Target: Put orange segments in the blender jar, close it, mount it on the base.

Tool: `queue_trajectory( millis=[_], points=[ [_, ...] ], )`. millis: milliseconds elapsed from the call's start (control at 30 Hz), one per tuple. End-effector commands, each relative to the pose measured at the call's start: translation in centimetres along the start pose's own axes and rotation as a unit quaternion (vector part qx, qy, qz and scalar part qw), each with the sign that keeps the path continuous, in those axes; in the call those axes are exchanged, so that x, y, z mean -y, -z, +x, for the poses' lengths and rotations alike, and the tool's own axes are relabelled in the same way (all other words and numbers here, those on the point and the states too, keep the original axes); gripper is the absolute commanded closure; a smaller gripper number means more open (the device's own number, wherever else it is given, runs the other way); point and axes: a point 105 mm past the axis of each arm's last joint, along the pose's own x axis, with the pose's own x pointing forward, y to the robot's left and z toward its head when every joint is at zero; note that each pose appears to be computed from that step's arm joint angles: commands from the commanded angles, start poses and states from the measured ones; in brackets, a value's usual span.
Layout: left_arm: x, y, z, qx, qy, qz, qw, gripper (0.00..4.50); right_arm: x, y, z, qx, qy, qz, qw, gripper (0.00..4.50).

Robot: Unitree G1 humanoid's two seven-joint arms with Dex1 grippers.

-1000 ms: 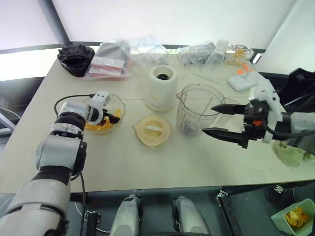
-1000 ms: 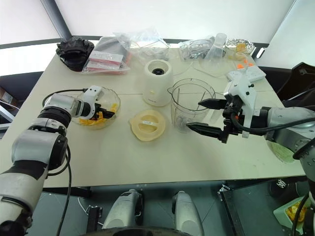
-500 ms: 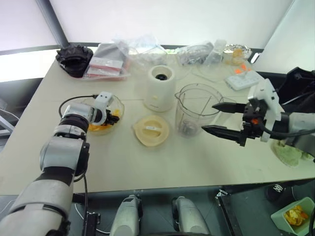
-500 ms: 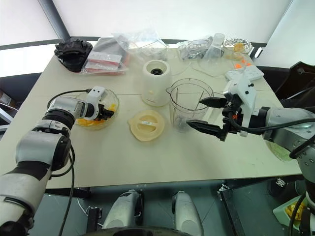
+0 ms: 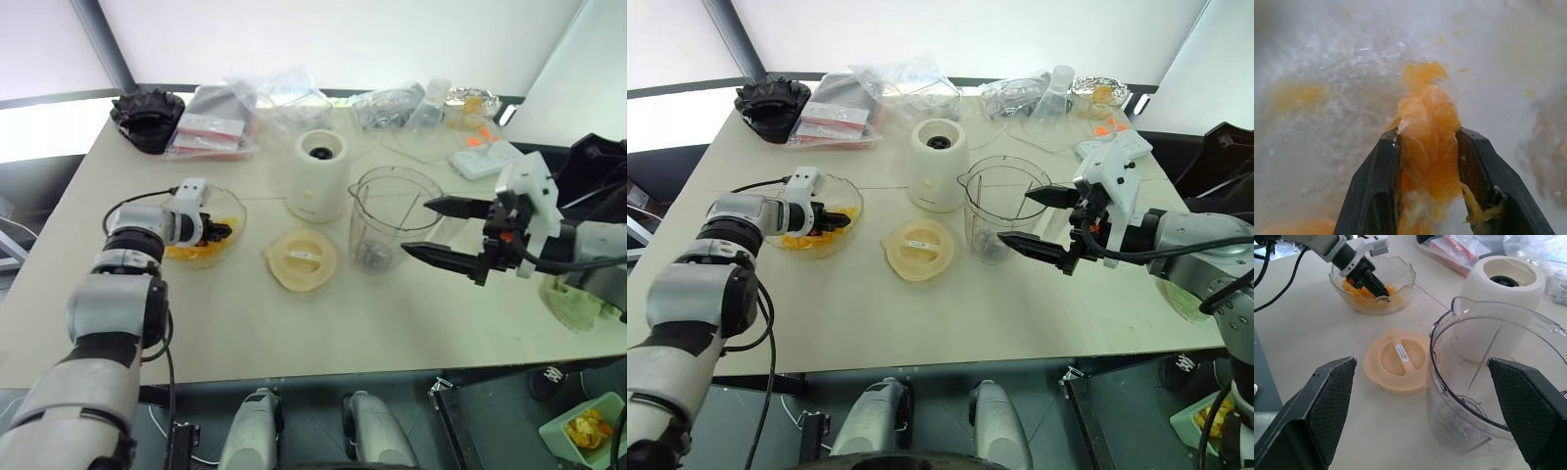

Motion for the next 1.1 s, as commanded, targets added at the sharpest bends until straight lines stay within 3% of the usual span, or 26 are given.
queue_trajectory(
  millis=[33, 567, 1100],
  points=[
    [-0.4, -1.0, -0.9, 0.037, 0.008, -0.047, 0.998, 2.84, 0.0, -0.9, 0.1, 0.016, 0.001, -0.022, 1.0, 0.0],
    [0.2, -3.2, -3.4, 0.137, 0.071, -0.155, 0.976, 2.84, -0.2, -0.8, 0.5, 0.023, 0.001, -0.021, 1.0, 0.0],
    [2.9, -5.0, -7.3, 0.242, 0.172, -0.18, 0.938, 2.84, -0.2, -0.7, 0.7, 0.027, 0.004, -0.022, 0.999, 0.0]
  ],
)
